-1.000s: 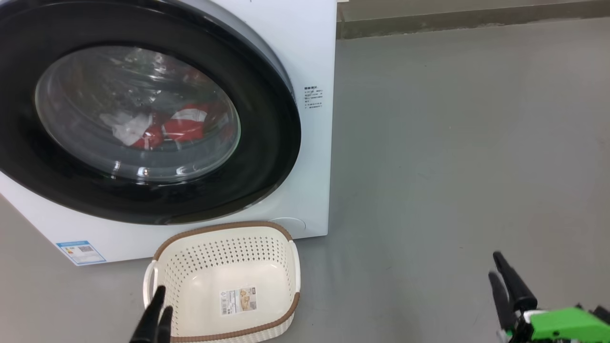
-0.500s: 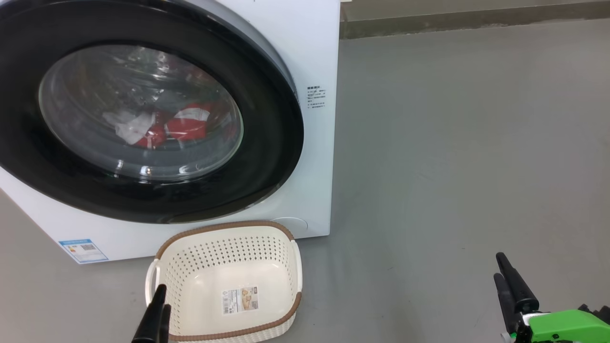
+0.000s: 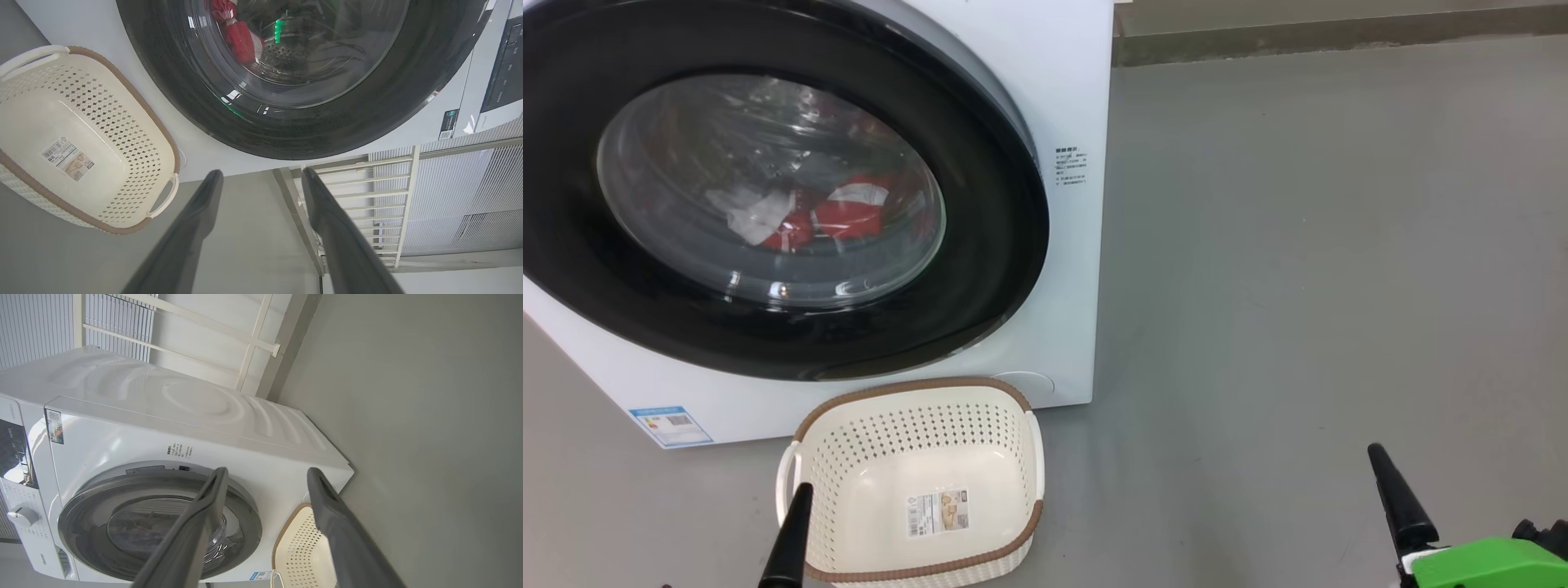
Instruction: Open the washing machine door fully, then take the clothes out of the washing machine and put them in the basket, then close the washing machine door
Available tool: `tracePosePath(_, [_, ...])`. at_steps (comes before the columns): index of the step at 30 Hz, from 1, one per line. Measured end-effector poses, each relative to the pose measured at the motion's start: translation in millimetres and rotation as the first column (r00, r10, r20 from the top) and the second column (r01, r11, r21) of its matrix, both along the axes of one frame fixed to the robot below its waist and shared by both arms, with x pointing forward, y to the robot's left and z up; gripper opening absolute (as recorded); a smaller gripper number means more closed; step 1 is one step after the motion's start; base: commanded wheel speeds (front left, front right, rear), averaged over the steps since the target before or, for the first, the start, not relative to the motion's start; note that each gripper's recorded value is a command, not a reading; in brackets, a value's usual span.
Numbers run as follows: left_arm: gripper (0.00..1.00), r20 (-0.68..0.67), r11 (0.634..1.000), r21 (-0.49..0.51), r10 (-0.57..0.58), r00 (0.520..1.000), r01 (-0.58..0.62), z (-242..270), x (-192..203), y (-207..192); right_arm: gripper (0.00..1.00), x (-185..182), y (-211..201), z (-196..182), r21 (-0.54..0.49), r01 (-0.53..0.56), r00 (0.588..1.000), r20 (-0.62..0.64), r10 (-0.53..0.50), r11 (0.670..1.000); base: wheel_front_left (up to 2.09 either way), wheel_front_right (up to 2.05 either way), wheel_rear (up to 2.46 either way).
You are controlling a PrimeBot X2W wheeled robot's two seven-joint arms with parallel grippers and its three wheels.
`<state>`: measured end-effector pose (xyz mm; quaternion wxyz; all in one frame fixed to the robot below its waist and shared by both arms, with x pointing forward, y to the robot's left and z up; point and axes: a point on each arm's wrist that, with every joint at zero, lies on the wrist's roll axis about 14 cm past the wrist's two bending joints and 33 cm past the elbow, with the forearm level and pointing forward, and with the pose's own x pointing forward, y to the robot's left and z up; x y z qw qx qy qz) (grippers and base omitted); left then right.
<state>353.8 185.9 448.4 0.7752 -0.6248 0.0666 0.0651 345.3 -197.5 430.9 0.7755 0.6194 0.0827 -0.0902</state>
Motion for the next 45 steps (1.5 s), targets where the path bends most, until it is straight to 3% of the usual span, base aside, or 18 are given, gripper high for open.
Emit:
tracePosePath(9, [1.00,0.002,0.988,0.150,-0.029,1.000,0.028,3.5,0.0,-2.1,1.00,0.0,-1.6,-0.1,-0.134,-0.035,0.999,-0.008,0.034,0.990,0.00,0.00,0.00])
tracePosePath(20, [1.00,-0.006,0.944,0.323,-0.065,0.998,0.064,7.1,0.8,-7.3,1.00,-3.3,-2.5,-0.9,-0.262,-0.062,0.998,-0.017,0.060,0.963,0.00,0.00,0.00])
tracePosePath(45, [1.00,-0.018,0.772,0.630,-0.092,0.996,0.083,13.4,-1.9,-9.3,1.00,-3.0,-2.6,5.5,-0.548,-0.129,0.990,-0.021,0.140,0.827,0.00,0.00,0.00])
